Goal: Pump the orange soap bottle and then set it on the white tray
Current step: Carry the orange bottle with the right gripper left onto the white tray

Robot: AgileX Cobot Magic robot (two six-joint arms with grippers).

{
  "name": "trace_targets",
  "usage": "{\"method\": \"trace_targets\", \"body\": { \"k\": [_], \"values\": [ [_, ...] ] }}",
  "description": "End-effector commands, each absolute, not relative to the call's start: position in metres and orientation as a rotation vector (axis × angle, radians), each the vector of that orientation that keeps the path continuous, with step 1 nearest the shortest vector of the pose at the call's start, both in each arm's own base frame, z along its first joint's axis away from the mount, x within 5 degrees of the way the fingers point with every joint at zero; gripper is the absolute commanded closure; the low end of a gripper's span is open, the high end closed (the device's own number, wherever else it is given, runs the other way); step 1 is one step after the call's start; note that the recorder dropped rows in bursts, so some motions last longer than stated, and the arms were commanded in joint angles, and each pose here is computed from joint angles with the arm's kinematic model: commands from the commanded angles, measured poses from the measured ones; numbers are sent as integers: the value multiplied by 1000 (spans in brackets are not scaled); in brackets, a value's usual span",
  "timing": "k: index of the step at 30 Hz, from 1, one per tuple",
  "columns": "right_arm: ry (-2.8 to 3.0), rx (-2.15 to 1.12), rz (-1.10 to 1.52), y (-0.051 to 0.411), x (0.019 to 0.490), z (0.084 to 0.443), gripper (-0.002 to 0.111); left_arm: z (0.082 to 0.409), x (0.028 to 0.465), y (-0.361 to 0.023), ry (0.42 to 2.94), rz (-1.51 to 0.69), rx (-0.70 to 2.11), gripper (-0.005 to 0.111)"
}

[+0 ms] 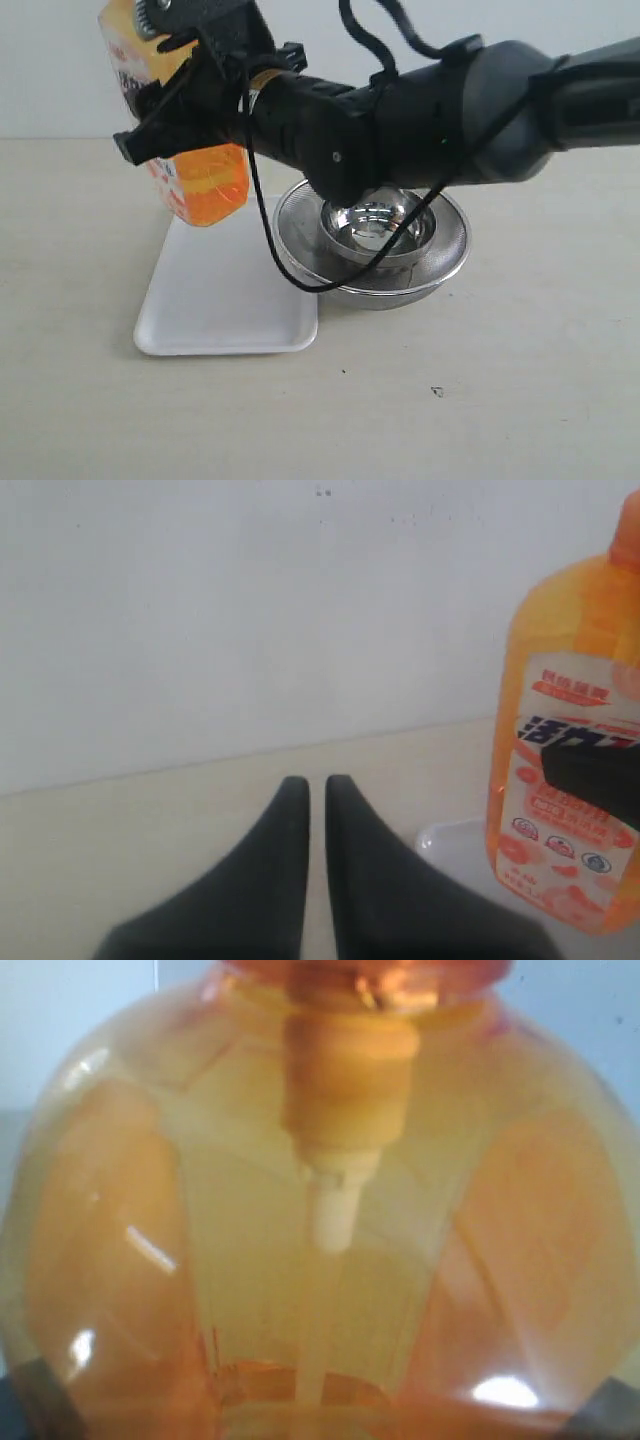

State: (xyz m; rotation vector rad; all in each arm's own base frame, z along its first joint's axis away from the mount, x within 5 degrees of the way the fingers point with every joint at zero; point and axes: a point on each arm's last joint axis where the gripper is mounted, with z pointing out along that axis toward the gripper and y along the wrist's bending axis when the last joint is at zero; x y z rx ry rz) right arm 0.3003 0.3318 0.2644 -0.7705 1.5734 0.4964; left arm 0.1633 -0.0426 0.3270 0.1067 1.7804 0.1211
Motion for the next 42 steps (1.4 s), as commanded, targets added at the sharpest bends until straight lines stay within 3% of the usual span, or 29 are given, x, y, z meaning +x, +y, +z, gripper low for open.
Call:
{"method": "trace_targets", "body": {
  "k": [1, 13, 21, 24, 28, 31, 37, 42],
  "values": [
    [1572, -680, 445, 346, 306, 262, 108, 313, 160, -39, 1828, 136, 99, 102],
    [1711, -579, 379, 353, 319, 215, 108, 293, 157, -44, 1909, 71, 134, 102],
    [1766, -635, 404, 356, 316, 207, 107, 294, 157, -47, 1901, 44, 153, 102],
    [1773, -641, 407, 356, 316, 206, 91, 294, 157, -47, 1900, 40, 156, 102],
    [1770, -638, 406, 356, 316, 207, 55, 294, 157, -47, 1900, 40, 156, 102],
    [1768, -637, 405, 356, 316, 207, 39, 294, 157, -47, 1900, 40, 156, 102],
    [1767, -633, 406, 356, 316, 207, 25, 294, 157, -47, 1900, 40, 156, 102],
    [1763, -634, 416, 355, 315, 213, 24, 294, 157, -46, 1898, 51, 157, 102]
  ]
}}
